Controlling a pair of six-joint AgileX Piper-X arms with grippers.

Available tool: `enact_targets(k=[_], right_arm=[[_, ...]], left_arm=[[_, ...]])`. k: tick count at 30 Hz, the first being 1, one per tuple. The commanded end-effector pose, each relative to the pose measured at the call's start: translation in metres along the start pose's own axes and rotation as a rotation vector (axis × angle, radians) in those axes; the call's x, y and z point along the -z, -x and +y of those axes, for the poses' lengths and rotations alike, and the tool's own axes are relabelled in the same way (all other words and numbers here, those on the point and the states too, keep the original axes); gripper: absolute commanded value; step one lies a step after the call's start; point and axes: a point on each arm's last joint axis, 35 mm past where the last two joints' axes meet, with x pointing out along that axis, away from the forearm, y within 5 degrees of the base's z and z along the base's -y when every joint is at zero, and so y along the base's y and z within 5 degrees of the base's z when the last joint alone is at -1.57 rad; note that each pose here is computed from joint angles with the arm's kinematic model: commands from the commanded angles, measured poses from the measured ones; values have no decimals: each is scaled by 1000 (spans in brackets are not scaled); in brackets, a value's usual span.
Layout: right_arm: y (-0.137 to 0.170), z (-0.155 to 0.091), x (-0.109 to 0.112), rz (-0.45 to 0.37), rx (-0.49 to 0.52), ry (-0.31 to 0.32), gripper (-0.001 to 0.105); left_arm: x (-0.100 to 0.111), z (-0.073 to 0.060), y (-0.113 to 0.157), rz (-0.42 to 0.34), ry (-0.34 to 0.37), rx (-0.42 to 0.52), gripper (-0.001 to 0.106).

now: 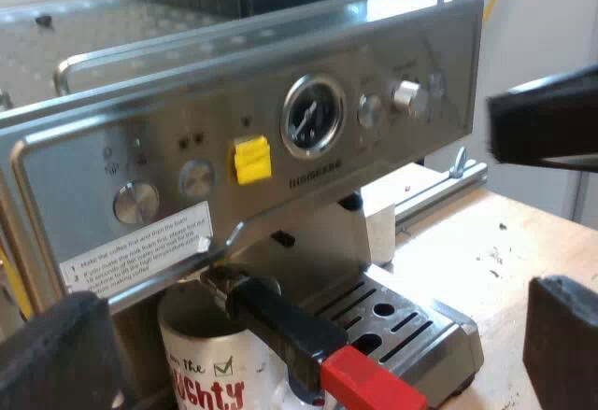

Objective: Place mug into machine

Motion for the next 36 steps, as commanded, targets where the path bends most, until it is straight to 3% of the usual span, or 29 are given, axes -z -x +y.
enact_targets(k=[1,9,15,22,36], right_arm=[[-11,7,-4,1,0,-9,0],[-41,22,-3,49,37,19,0],[-62,21,-5,19,77,-13,0],[-82,24,-4,37,101,-8,0],[-106,25,0,86,259,8,0]], left_arm=[[-1,-1,2,2,2,7,89],[-2,-1,2,1,1,7,89],[-3,-1,2,-1,1,8,89],[-3,-1,2,-1,1,8,89],[-3,-1,2,-1,1,8,89]])
